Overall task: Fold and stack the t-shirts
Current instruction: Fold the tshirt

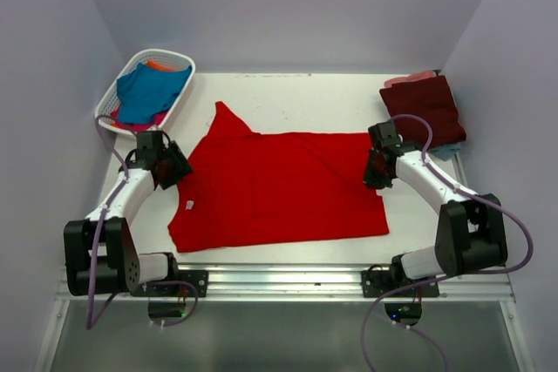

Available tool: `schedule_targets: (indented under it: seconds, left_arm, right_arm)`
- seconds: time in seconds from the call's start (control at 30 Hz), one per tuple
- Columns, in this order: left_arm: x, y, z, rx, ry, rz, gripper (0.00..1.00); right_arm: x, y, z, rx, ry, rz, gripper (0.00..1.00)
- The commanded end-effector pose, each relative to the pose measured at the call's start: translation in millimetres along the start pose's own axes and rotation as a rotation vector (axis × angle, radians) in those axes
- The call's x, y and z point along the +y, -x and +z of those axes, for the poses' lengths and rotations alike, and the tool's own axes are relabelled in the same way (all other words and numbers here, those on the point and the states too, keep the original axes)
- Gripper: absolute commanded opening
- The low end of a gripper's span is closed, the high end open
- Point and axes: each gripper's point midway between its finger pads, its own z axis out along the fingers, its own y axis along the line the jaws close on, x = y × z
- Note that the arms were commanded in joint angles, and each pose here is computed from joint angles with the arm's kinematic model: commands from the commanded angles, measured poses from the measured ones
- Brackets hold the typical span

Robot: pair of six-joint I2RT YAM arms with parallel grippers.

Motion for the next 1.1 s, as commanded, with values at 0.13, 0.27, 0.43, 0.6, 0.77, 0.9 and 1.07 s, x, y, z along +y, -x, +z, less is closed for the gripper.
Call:
schedule_targets:
  seconds: [0.13, 0.27, 0.43, 0.6, 0.77, 0.9, 1.07]
  left_arm:
    - [-88.6, 81.5, -0.7, -0.167, -0.230, 0.046, 0.77]
    - [-122.3, 107.9, 19.7, -0.192, -0.310, 0.051, 0.79]
    - [-171.1, 151.1, 54.1, -0.212, -0.425, 0.086, 0.75]
    - [-202.4, 184.6, 72.0, -0.273, -0.510, 0.106, 0.62]
    - [-200.4, 198.0, 119.5, -0.251, -0.441, 0.085, 0.57]
    - [-197.4, 196.4, 158.0, -0.218, -0.412, 0.081, 0.56]
    - [-188.6, 192.4, 180.2, -0.187, -0.363, 0.079, 0.54]
  right_arm:
    - [43.7, 52.6, -11.1, -0.094, 0.143, -0.025, 0.00]
    - [55.7, 61.4, -9.6, -0.092, 0.180, -0.029, 0.07]
    - [59.8, 55.3, -5.0, -0.076, 0.204, -0.037, 0.05]
    - [58.2, 49.6, -4.7, -0.083, 0.215, -0.046, 0.02]
    - [55.6, 49.9, -12.2, -0.111, 0.220, -0.054, 0.00]
    - [53.1, 49.4, -15.7, -0.121, 0.218, -0.060, 0.00]
    - [51.3, 48.2, -19.1, -0.130, 0.218, -0.063, 0.00]
